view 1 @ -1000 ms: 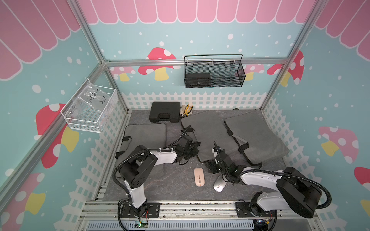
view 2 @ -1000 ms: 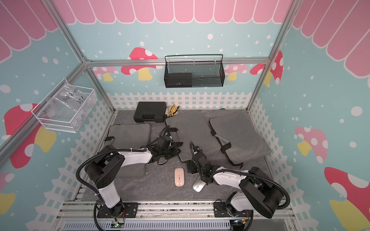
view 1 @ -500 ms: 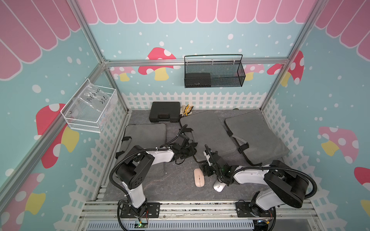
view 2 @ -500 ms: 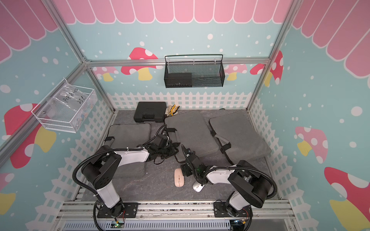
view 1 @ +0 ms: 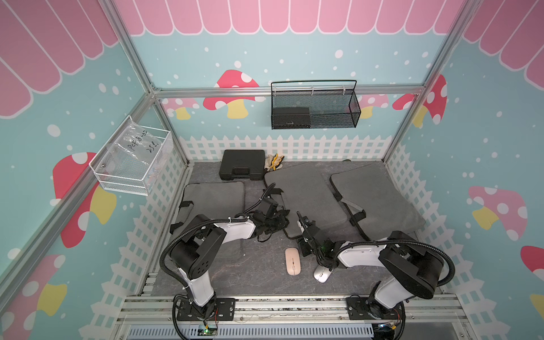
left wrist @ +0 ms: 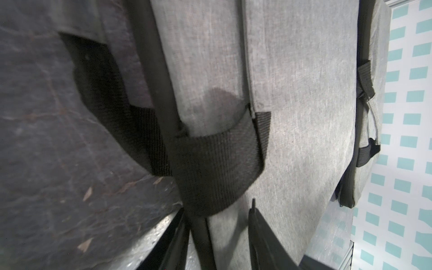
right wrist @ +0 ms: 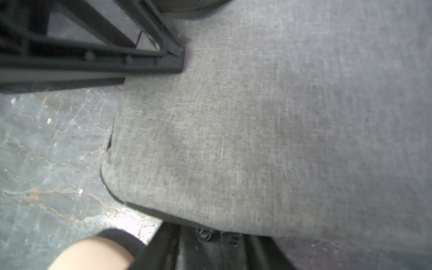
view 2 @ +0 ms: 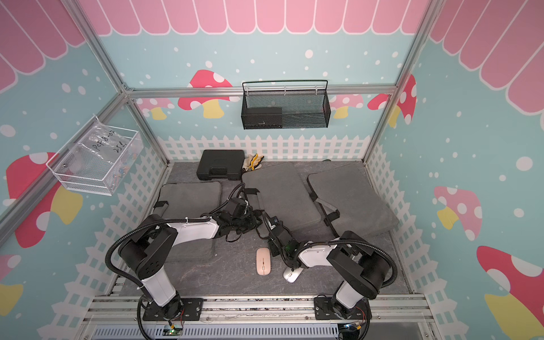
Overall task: Put the mouse into the laptop bag
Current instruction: Unzip the zipper on the zippered laptop bag.
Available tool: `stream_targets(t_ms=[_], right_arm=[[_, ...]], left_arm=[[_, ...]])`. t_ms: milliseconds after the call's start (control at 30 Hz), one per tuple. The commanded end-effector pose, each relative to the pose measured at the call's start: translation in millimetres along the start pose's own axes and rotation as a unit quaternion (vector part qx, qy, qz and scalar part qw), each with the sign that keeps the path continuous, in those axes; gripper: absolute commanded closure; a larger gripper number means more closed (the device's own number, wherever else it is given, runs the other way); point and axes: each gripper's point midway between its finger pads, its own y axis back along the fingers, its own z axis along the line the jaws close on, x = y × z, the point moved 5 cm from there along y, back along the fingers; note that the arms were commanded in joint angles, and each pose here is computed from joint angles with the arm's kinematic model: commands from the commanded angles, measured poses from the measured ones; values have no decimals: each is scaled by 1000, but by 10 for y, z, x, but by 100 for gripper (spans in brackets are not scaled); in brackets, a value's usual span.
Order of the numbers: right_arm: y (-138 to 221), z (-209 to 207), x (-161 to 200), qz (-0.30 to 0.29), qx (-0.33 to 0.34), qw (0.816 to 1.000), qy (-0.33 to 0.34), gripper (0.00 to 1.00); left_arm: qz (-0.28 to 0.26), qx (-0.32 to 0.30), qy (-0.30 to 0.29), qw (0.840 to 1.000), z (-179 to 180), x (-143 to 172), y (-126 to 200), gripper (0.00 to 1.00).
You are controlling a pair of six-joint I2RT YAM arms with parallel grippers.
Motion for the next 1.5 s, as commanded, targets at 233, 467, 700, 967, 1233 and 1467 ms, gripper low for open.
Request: stream_targets(t_ms=[233,467,700,967,1233,1467], right_arm=[[22,89,71,27,-21,999,-5,88],[162,199,-1,17,-54,998,-9,94],[185,167,27,28,-37,999,-18,98],[170,124,88,40,-25,998,-33,100],[250,437,-90,18,-99,995,-24,100],[223,539,-154,11,-94,995,-38,100]], left_arm=[[-3,3,4,1000,15,-13,3,57],[-4,8,7,1000,-6,3,-2,62],[-3,14,2,1000,-69,29,-11,62],[-3,12,3,1000,-66,58,-26,66],[-15,52,7,999,-296,300,-81,74],[-39,89,32,995,-415,585,-101,78]])
